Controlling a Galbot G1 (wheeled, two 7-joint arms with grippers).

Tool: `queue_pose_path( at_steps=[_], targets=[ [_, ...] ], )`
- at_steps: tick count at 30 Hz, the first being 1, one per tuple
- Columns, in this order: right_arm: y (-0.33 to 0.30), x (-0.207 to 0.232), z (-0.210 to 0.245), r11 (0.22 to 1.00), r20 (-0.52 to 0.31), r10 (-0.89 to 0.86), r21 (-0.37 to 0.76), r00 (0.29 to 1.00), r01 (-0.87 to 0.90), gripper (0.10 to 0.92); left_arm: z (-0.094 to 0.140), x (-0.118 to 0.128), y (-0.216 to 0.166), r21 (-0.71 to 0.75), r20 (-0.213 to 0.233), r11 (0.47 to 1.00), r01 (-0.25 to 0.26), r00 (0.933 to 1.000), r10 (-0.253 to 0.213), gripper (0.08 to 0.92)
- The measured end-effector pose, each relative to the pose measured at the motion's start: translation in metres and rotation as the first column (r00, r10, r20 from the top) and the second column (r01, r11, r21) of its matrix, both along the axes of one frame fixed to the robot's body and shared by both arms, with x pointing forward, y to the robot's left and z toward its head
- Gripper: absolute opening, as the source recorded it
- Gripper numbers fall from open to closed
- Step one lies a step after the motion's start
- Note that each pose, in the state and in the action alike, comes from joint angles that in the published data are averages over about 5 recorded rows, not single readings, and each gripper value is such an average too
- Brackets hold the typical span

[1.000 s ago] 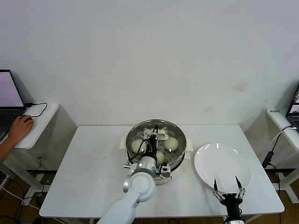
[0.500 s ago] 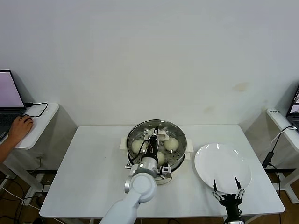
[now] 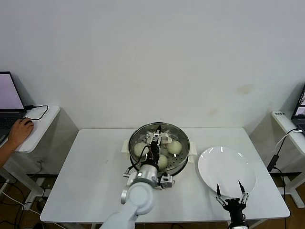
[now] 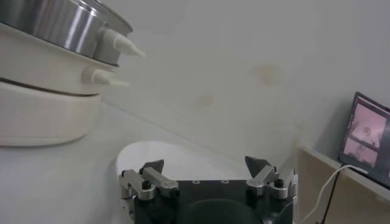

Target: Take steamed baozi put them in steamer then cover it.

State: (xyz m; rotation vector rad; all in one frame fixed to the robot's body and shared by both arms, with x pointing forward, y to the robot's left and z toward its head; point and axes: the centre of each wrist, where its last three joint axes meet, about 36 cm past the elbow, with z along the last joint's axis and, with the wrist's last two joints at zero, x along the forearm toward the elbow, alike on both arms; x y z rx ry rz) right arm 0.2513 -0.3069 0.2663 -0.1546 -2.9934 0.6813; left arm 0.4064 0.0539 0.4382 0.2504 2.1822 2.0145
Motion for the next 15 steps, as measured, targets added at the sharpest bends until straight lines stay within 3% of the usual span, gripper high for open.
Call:
queue_pose_path(
  at_steps=[8,12,15],
  targets=[
    [-0.006,-0.004,0.004,1.0,0.0,0.008,-0.008,1.0,-0.008,0.823,0.013,-0.045,0.036,-0.11,0.015,0.993,0.033,0.9994,-0.032,0.802],
    [-0.011,-0.007,0.007,1.0,0.005,0.02,-0.012,1.0,-0.02,0.823,0.017,-0.077,0.057,-0.242,0.0,0.969,0.05,0.9986,-0.052,0.821],
    [-0.017,-0.009,0.011,0.999,0.009,0.03,-0.015,0.999,-0.03,0.823,0.016,-0.099,0.073,-0.395,-0.025,0.917,0.055,0.9972,-0.071,0.823]
  ],
)
